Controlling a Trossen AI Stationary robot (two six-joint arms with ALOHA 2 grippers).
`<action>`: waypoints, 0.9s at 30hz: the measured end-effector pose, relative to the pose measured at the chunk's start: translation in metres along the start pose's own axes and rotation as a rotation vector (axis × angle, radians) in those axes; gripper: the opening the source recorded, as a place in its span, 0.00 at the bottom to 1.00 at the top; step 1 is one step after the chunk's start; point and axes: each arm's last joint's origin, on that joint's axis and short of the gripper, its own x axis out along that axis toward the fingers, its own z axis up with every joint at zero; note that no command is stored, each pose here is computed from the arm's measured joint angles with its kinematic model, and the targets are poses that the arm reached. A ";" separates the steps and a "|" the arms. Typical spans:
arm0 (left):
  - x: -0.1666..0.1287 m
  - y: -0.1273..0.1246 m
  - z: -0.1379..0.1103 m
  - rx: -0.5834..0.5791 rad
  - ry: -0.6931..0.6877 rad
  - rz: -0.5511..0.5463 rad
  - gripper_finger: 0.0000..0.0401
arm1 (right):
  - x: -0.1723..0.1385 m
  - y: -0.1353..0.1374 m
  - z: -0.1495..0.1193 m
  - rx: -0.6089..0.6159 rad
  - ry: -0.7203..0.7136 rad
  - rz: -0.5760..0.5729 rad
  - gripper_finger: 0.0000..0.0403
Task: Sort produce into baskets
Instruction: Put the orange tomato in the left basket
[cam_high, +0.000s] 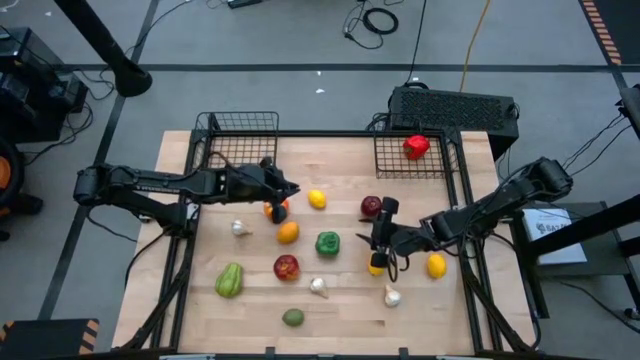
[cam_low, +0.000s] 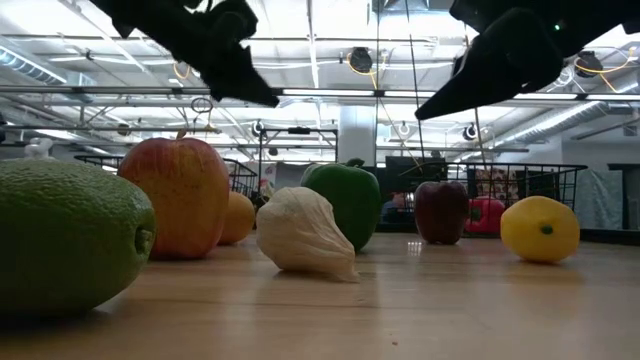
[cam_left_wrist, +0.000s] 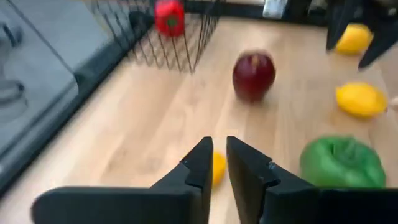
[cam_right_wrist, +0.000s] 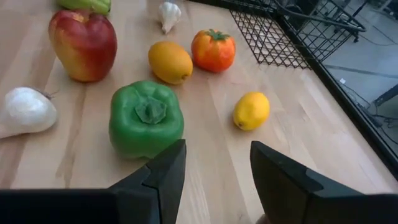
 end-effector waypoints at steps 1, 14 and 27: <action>0.000 -0.001 -0.002 -0.010 0.017 -0.011 0.18 | 0.000 -0.001 0.000 0.001 0.002 -0.003 0.42; -0.010 -0.020 -0.032 -0.101 0.316 -0.046 0.31 | 0.001 -0.002 0.000 -0.014 0.002 -0.007 0.42; -0.030 -0.051 -0.057 -0.153 0.546 -0.048 0.31 | 0.001 -0.002 0.000 0.013 0.001 -0.006 0.42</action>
